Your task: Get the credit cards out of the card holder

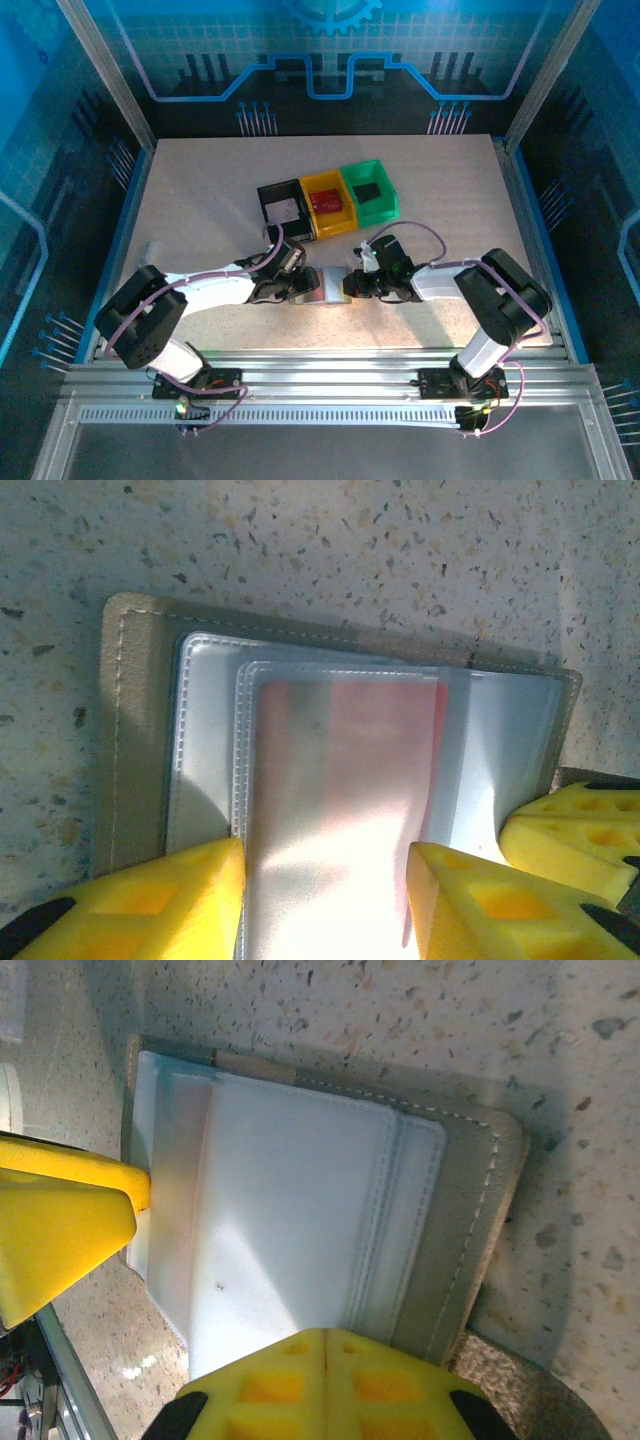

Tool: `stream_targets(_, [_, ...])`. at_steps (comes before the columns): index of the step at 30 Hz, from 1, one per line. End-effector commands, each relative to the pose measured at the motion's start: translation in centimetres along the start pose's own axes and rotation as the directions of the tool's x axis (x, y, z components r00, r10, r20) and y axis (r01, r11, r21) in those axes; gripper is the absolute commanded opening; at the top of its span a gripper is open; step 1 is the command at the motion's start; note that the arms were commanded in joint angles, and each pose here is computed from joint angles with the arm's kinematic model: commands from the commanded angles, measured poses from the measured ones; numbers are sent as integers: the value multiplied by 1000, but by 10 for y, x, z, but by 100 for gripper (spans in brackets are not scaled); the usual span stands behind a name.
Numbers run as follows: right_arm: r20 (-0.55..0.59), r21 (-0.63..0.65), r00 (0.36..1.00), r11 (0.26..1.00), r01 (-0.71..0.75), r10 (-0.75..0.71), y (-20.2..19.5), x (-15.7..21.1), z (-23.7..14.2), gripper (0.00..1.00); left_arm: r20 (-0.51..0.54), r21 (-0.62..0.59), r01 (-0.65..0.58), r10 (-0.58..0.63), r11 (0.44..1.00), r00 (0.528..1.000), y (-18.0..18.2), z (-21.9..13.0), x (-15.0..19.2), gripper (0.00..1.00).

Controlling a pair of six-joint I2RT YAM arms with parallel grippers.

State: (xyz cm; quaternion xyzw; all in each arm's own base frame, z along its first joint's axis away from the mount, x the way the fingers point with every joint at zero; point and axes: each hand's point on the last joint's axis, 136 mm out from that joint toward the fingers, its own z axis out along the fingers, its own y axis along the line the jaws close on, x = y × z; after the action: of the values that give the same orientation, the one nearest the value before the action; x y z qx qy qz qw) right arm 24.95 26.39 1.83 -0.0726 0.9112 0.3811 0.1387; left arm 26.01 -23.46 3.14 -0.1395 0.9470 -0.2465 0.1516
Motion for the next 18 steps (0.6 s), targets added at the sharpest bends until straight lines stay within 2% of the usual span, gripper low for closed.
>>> stream_targets(1, [-53,35,998,999,-28,29,-13,20,7,0,4,39,-7,7,999,1000,-16,-2,-2,47])
stream_targets(14, [-61,42,997,999,-33,36,-16,23,8,0,11,142,13,-14,990,1000,-39,-13,-5,47])
stream_targets(18, [-63,41,997,999,-34,37,-15,23,8,0,7,138,0,-1,990,1000,-40,-15,-4,47])
